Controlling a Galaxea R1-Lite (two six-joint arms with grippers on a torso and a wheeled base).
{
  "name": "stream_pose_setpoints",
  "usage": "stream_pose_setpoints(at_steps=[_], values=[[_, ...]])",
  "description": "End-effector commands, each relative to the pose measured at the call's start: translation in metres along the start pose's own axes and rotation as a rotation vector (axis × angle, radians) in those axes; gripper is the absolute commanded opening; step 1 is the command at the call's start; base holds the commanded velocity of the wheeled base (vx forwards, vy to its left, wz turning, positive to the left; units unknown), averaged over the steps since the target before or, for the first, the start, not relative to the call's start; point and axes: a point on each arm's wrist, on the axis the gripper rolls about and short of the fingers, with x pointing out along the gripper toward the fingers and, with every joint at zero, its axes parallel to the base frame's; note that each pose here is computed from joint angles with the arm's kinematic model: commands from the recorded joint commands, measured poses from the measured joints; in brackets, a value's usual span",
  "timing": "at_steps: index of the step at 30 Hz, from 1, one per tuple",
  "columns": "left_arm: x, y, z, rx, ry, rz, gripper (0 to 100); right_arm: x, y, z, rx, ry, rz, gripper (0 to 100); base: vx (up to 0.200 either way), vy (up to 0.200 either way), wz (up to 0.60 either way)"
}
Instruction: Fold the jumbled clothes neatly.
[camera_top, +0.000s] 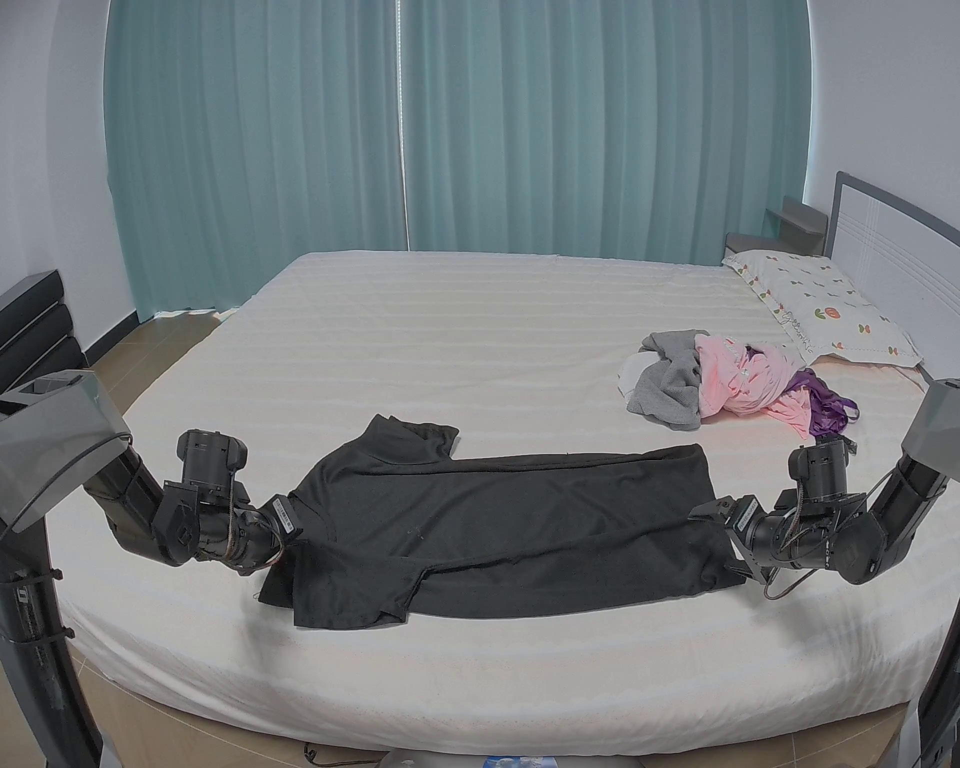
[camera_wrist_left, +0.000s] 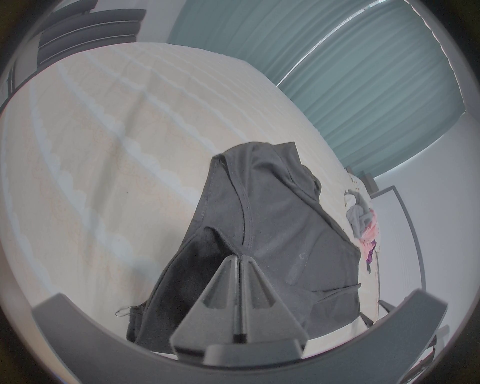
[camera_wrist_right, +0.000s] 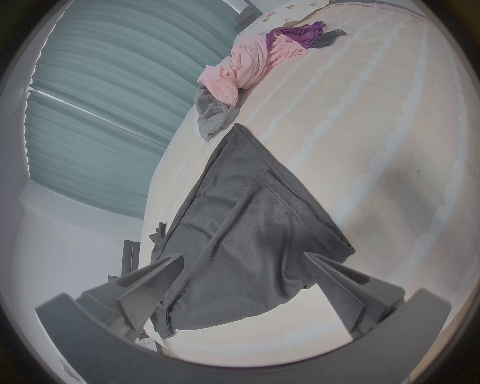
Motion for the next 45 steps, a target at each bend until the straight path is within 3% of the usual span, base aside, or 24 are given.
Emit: stream_pose_setpoints(at_steps=[1,15,30,31,38,45], values=[[-0.009,-0.008,0.010,-0.014,-0.041,-0.028,0,0.001,0.000,0.000,-0.001,0.002,0.000,100,0.000,0.000,0.00],[-0.008,-0.013,0.028,-0.024,-0.089,-0.053,0,0.001,0.001,-0.001,-0.003,0.006,0.001,100,0.000,0.000,0.00],[0.015,-0.002,0.025,-0.055,-0.032,-0.010,0,0.005,0.000,-0.001,-0.004,0.008,-0.003,100,0.000,0.000,0.00],[0.015,-0.002,0.025,-0.055,-0.032,-0.010,100,0.005,0.000,-0.001,-0.004,0.008,-0.003,100,0.000,0.000,0.00],[0.017,0.002,0.027,-0.077,-0.024,-0.018,100,0.005,-0.001,-0.002,-0.004,0.011,-0.006,100,0.000,0.000,0.00],[0.019,-0.006,0.040,-0.054,-0.025,-0.095,100,0.008,-0.002,-0.002,-0.006,0.015,-0.011,100,0.000,0.000,0.00]])
